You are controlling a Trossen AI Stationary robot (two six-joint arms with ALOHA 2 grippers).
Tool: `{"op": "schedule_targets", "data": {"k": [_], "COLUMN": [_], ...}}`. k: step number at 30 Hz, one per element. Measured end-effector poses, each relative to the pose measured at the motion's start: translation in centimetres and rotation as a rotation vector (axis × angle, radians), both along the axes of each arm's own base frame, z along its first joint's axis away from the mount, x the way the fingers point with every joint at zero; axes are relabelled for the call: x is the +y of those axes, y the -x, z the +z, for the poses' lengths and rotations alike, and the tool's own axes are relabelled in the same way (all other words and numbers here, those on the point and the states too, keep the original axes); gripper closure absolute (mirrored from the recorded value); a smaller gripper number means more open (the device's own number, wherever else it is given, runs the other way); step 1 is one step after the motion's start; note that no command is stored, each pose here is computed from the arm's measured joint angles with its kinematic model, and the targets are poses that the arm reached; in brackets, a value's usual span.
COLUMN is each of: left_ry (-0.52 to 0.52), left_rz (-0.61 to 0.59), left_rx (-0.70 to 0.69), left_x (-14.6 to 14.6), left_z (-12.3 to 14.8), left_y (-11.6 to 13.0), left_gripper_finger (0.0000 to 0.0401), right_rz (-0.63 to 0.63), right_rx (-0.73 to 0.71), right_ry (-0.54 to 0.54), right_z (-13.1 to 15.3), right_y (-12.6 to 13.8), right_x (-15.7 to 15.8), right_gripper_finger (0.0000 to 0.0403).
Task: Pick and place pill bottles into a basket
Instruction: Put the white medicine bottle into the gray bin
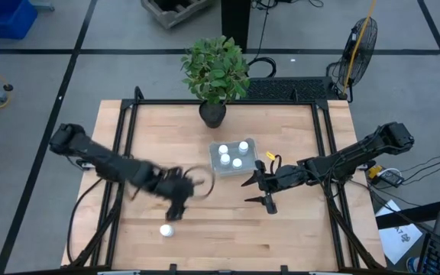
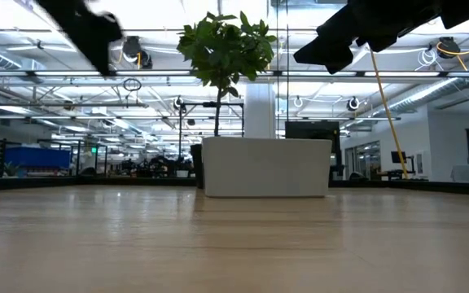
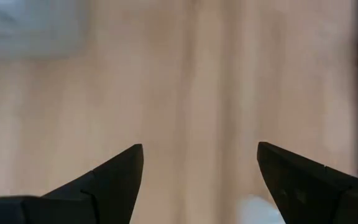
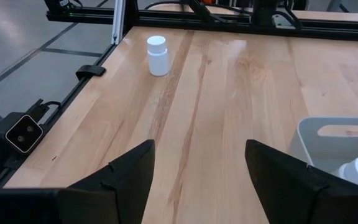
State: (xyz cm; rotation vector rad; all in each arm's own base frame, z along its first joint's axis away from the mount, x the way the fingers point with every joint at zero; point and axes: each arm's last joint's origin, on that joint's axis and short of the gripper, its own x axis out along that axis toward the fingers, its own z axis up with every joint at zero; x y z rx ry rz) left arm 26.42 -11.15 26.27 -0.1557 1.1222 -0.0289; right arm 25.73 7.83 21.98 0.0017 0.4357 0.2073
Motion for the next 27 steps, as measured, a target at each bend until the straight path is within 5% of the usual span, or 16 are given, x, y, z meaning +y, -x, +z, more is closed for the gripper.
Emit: {"op": "schedule_targets", "data": {"k": [6, 13, 20, 27], "left_ry": [0.029, 0.014, 0.024, 0.000], "left_rz": [0.031, 0.172, 0.257, 0.247], "left_rx": [0.000, 0.005, -0.006, 0.132], "left_x": [-6.4, -9.1, -9.3, -10.3], "left_z": [-0.2, -0.5, -0.8, -3.2], "left_y": [3.9, 7.3, 7.3, 6.7], "left_gripper_finger": [0.0080, 0.0080, 0.0080, 0.0080], "right_rz": [0.005, 0.012, 0.022, 0.022], "right_rx": [0.006, -0.008, -0.013, -0.013], "right_ry": [-0.018, -0.031, -0.002, 0.000], "right_z": [0.0, 0.1, 0.1, 0.1], "right_y": [0.1, 0.2, 0.1, 0.1], "right_x": [0.4, 0.7, 0.6, 0.6], "right_gripper_finger": [0.0161, 0.0161, 0.0161, 0.0161]}}
